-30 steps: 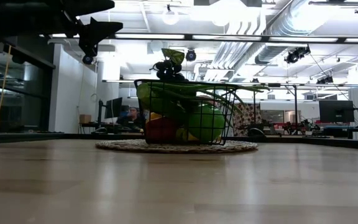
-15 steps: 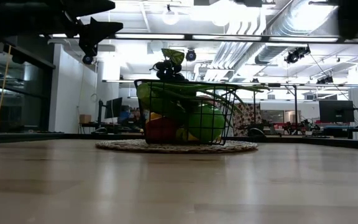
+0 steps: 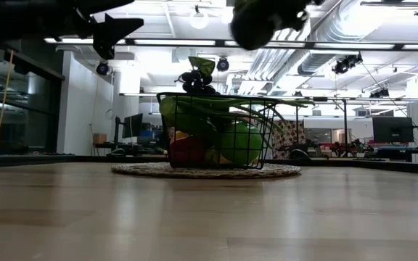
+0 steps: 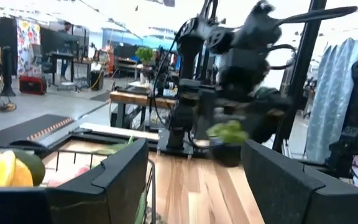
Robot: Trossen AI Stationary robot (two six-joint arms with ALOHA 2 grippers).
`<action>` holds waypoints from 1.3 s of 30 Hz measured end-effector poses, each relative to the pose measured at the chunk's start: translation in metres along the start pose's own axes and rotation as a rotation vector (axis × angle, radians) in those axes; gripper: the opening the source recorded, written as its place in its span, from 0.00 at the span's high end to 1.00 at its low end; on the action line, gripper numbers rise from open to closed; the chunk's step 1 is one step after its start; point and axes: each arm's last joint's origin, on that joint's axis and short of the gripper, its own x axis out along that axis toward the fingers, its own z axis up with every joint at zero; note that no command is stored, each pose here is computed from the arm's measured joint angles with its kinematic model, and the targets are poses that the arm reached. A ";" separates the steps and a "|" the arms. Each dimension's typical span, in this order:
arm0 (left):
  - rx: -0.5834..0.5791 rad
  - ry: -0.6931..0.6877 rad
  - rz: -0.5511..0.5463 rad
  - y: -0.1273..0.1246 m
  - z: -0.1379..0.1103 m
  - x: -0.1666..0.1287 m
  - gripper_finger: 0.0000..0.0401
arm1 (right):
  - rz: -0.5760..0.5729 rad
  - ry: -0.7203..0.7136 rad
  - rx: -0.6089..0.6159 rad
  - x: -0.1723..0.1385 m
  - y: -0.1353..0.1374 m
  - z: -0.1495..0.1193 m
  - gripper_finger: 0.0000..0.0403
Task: Build produce basket
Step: Put the violet mangosteen into the black mesh basket
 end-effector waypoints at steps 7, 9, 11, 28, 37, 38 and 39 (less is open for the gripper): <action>0.023 -0.039 -0.002 0.000 0.004 0.000 0.39 | -0.048 -0.178 -0.065 0.023 -0.068 -0.011 0.49; 0.049 -0.042 0.027 0.000 0.004 0.000 0.39 | -0.064 -0.263 -0.051 0.027 -0.090 -0.018 0.49; 0.058 -0.046 0.080 0.002 0.004 0.000 0.39 | -0.067 -0.366 -0.036 0.030 -0.111 -0.027 0.49; 0.081 -0.054 0.193 0.005 0.004 -0.001 0.39 | -0.058 -0.747 -0.034 0.024 -0.155 -0.059 0.47; 0.079 -0.056 0.218 0.006 0.004 -0.001 0.39 | -0.120 -0.679 0.056 0.028 -0.158 -0.064 0.42; 0.079 -0.056 0.218 0.006 0.004 -0.001 0.39 | -0.119 -0.678 0.056 0.028 -0.157 -0.064 0.41; 0.079 -0.056 0.218 0.006 0.004 -0.001 0.39 | -0.118 -0.679 0.056 0.028 -0.157 -0.064 0.40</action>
